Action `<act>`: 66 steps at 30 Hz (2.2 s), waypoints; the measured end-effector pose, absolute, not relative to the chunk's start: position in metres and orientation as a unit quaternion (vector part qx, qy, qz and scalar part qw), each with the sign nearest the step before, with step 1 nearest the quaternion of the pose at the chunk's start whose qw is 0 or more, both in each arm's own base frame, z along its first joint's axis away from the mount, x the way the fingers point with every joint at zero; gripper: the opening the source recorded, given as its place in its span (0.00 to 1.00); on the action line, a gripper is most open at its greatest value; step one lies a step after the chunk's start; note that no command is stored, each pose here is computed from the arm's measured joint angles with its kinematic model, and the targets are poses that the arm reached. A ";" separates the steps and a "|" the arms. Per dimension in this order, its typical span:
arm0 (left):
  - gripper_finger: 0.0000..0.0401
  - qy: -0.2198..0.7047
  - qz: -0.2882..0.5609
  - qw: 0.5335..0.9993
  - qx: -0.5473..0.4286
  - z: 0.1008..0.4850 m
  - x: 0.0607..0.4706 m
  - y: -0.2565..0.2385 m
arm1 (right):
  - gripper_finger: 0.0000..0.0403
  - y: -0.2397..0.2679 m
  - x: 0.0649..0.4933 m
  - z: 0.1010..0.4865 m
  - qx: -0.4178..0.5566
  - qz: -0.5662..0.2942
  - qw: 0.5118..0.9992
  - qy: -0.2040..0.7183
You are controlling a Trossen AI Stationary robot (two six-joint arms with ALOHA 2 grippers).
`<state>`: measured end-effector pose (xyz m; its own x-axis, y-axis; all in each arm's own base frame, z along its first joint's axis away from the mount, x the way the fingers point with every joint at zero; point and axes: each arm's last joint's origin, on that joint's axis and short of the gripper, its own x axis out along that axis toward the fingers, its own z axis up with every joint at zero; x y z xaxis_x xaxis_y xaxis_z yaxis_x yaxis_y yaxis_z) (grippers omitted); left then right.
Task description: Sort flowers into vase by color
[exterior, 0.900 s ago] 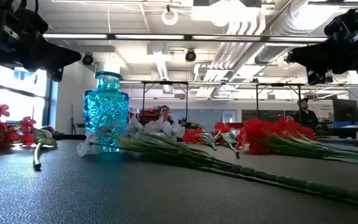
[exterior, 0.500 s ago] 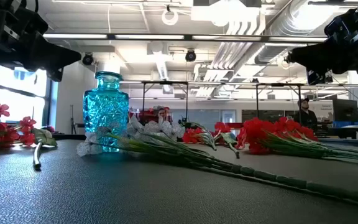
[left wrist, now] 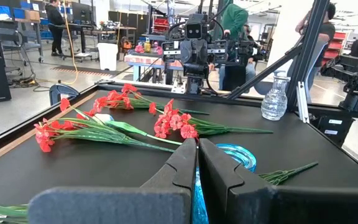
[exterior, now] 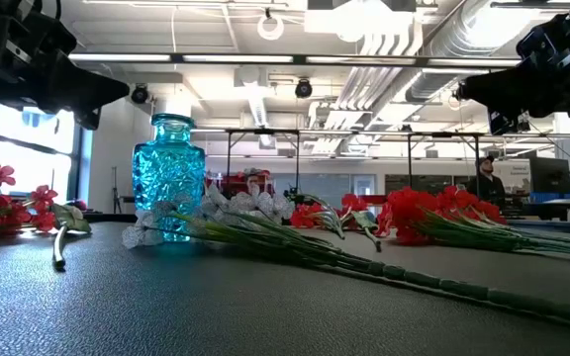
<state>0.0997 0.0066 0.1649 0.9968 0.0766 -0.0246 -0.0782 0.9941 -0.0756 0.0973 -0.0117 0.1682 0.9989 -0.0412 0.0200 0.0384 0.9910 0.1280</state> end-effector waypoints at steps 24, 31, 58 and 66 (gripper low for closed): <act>0.02 0.011 0.039 0.998 -0.038 0.165 0.100 0.007 | 0.01 -0.012 0.097 0.168 0.064 -0.020 0.998 -0.011; 0.02 0.011 0.039 0.998 -0.038 0.165 0.100 0.007 | 0.01 -0.012 0.097 0.168 0.064 -0.020 0.998 -0.011; 0.02 -0.085 0.092 0.992 0.000 0.184 0.098 0.010 | 0.01 -0.012 0.097 0.168 0.009 -0.021 1.000 -0.010; 0.02 -0.077 0.093 0.991 0.060 0.183 0.098 0.009 | 0.01 -0.012 0.097 0.168 -0.263 -0.025 0.964 -0.004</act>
<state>0.0981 0.0095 0.1832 0.9708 0.1752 0.1637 -0.1936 0.9755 0.1045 0.0973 -0.0119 0.1682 0.9987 -0.0461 0.0201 0.0499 0.8603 -0.5073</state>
